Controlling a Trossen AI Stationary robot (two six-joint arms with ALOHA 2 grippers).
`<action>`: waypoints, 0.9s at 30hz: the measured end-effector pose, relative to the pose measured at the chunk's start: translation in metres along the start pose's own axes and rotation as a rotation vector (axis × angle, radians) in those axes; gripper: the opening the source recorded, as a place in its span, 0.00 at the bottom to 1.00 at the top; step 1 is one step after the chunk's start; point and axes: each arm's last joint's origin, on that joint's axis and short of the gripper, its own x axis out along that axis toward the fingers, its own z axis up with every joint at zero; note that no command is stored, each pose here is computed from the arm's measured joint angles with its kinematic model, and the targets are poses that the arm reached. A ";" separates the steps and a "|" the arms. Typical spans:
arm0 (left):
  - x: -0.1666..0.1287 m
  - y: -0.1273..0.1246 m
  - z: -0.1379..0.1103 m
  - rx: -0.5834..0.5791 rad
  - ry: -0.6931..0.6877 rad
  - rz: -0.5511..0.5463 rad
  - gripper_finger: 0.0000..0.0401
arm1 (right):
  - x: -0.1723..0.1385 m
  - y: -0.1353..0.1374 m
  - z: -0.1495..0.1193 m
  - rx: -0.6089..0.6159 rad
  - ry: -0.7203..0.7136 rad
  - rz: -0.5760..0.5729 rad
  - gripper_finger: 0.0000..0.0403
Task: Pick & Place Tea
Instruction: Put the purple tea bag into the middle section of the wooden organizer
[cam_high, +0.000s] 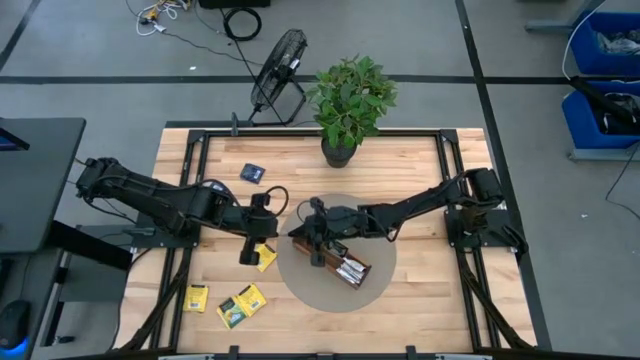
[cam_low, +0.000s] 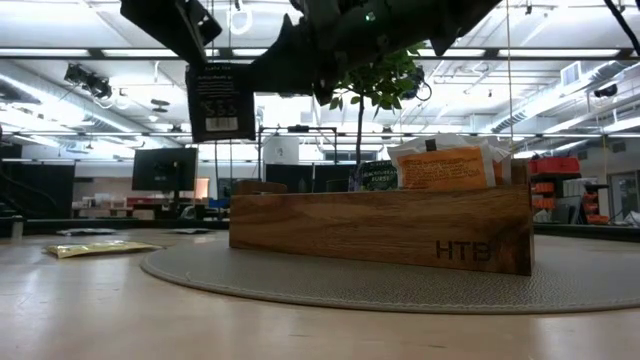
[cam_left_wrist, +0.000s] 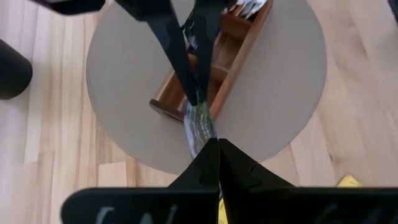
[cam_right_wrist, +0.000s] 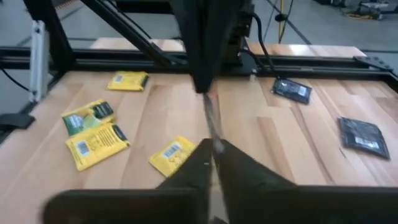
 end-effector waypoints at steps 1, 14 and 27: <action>0.000 0.000 0.001 -0.001 -0.008 -0.002 0.00 | 0.000 0.000 0.000 0.000 0.001 -0.001 0.03; -0.005 0.000 0.004 -0.019 -0.059 0.001 0.17 | -0.008 0.003 0.002 0.035 0.048 -0.057 0.00; -0.010 -0.004 -0.024 -0.030 -0.436 0.040 0.21 | -0.058 0.040 0.019 0.077 0.083 -0.226 0.00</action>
